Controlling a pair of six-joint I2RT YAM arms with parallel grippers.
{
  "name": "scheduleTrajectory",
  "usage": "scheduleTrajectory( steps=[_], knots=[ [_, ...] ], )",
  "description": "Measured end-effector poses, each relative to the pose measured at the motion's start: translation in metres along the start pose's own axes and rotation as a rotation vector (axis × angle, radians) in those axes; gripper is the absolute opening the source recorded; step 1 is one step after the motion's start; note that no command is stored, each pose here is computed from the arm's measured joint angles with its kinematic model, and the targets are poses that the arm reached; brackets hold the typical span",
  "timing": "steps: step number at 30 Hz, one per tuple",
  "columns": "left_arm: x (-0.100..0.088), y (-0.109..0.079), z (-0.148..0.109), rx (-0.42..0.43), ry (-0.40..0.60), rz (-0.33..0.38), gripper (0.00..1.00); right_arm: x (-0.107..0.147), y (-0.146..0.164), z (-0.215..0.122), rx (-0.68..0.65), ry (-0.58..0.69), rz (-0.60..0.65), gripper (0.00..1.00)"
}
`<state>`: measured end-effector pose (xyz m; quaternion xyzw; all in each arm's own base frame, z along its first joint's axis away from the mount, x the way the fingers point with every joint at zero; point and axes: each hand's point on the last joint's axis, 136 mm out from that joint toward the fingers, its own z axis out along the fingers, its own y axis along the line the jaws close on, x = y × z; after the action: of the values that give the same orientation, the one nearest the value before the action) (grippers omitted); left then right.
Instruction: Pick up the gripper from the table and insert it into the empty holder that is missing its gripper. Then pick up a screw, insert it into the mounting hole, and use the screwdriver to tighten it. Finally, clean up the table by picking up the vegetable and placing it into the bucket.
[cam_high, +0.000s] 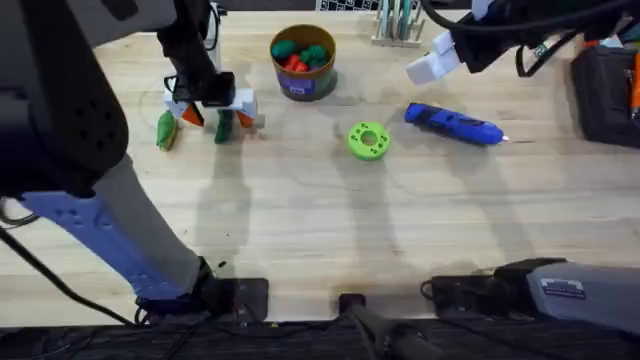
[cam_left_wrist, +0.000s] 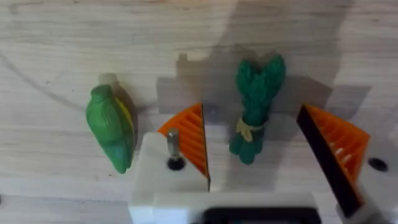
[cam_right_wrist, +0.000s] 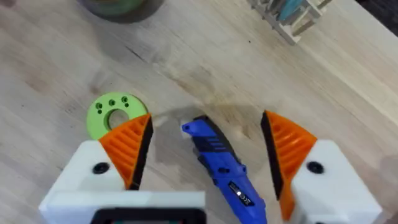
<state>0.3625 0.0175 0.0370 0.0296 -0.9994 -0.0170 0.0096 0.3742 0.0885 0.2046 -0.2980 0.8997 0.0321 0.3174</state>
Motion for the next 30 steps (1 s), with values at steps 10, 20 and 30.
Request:
scheduleTrajectory(
  steps=[10, 20, 30],
  knots=[
    [-0.002, -0.005, 0.005, 0.025, 0.009, 0.007, 0.371, 0.000, 0.000, 0.000, 0.000, 0.000, 0.000, 0.992],
    [-0.005, -0.006, 0.004, 0.030, 0.000, -0.004, 0.014, 0.000, 0.000, 0.000, 0.000, 0.000, 0.000, 0.992],
    [-0.005, -0.004, -0.034, 0.029, -0.084, -0.010, 0.012, 0.000, 0.000, 0.000, 0.000, 0.001, 0.000, 0.992]
  ],
)
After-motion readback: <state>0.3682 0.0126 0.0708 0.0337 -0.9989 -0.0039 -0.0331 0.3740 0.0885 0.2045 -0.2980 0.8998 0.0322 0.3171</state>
